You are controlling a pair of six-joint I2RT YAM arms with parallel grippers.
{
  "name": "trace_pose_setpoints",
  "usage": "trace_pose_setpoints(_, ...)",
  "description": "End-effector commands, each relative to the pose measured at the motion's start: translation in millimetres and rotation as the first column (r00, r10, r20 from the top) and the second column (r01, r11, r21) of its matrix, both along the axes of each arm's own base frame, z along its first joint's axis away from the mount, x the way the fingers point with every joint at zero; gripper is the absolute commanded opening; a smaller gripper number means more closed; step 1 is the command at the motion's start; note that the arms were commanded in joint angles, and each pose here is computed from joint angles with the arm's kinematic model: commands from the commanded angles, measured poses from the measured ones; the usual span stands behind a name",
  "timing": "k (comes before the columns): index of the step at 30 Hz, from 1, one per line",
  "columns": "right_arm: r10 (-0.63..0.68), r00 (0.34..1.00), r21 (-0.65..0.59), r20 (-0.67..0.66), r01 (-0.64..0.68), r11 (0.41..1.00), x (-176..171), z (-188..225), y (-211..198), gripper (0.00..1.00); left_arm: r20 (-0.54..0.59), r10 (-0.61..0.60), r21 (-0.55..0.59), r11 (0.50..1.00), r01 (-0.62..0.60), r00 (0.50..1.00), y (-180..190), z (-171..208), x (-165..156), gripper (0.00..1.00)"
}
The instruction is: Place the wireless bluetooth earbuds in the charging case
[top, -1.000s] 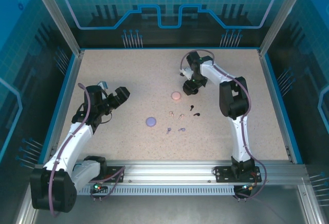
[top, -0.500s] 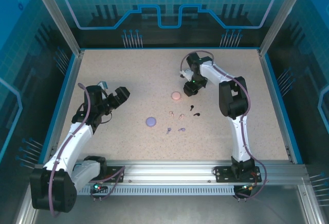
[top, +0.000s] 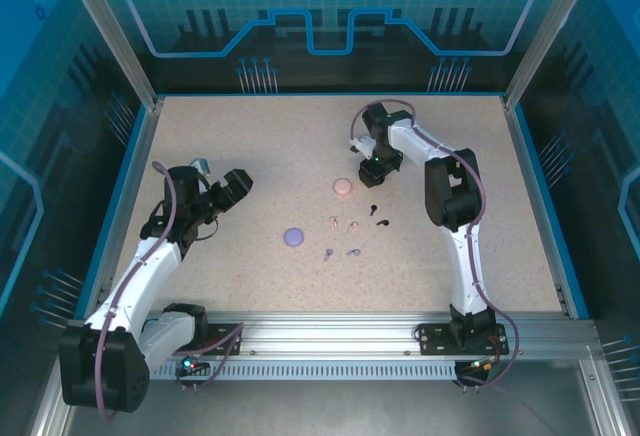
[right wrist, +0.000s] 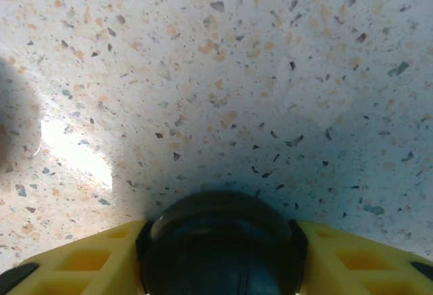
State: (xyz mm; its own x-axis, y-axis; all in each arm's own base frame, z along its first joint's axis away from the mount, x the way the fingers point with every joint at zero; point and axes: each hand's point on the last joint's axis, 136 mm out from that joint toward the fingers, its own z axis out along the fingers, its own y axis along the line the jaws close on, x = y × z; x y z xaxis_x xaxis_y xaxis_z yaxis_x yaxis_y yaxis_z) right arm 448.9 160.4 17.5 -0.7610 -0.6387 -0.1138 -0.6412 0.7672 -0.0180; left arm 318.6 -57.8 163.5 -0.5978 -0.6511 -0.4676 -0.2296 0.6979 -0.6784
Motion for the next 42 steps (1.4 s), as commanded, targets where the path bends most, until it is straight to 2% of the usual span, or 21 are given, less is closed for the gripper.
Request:
trace_pose_setpoints(1,0.022,1.000,-0.009,0.013,-0.021,1.000,-7.1,-0.9,-1.8,0.50,0.027,-0.014,-0.013,1.000,0.014,1.000,-3.3,13.2,4.3,0.99)
trace_pose_setpoints(9,0.022,0.982,0.106,0.190,-0.043,0.993,-8.1,58.0,5.7,0.48,0.086,-0.123,-0.104,0.986,0.132,0.989,-28.3,32.3,11.3,0.99)
trace_pose_setpoints(15,0.015,0.940,0.258,0.341,-0.108,0.960,-38.2,112.2,16.6,0.48,0.127,-0.285,-0.149,0.941,0.302,0.950,-69.1,50.5,11.7,0.98)
trace_pose_setpoints(19,-0.004,0.886,0.362,0.463,-0.185,0.914,-71.3,150.6,25.2,0.48,0.158,-0.412,-0.167,0.884,0.436,0.897,-108.3,64.7,9.2,0.96)
trace_pose_setpoints(22,-0.002,0.840,0.394,0.543,-0.254,0.883,-99.3,171.3,30.9,0.48,0.181,-0.501,-0.167,0.832,0.529,0.846,-140.3,76.6,4.9,0.94)
trace_pose_setpoints(27,0.015,0.742,0.388,0.670,-0.367,0.846,-139.5,196.5,38.2,0.49,0.199,-0.626,-0.139,0.743,0.654,0.754,-189.7,89.7,-6.7,0.91)
trace_pose_setpoints(32,0.033,0.677,0.370,0.735,-0.441,0.818,-170.3,203.2,42.8,0.50,0.212,-0.703,-0.120,0.671,0.732,0.679,-224.9,97.9,-17.1,0.88)
trace_pose_setpoints(42,0.065,0.650,0.328,0.757,-0.464,0.823,-187.6,208.8,49.6,0.49,0.226,-0.822,-0.109,0.512,0.852,0.523,-276.5,97.6,-42.4,0.82)
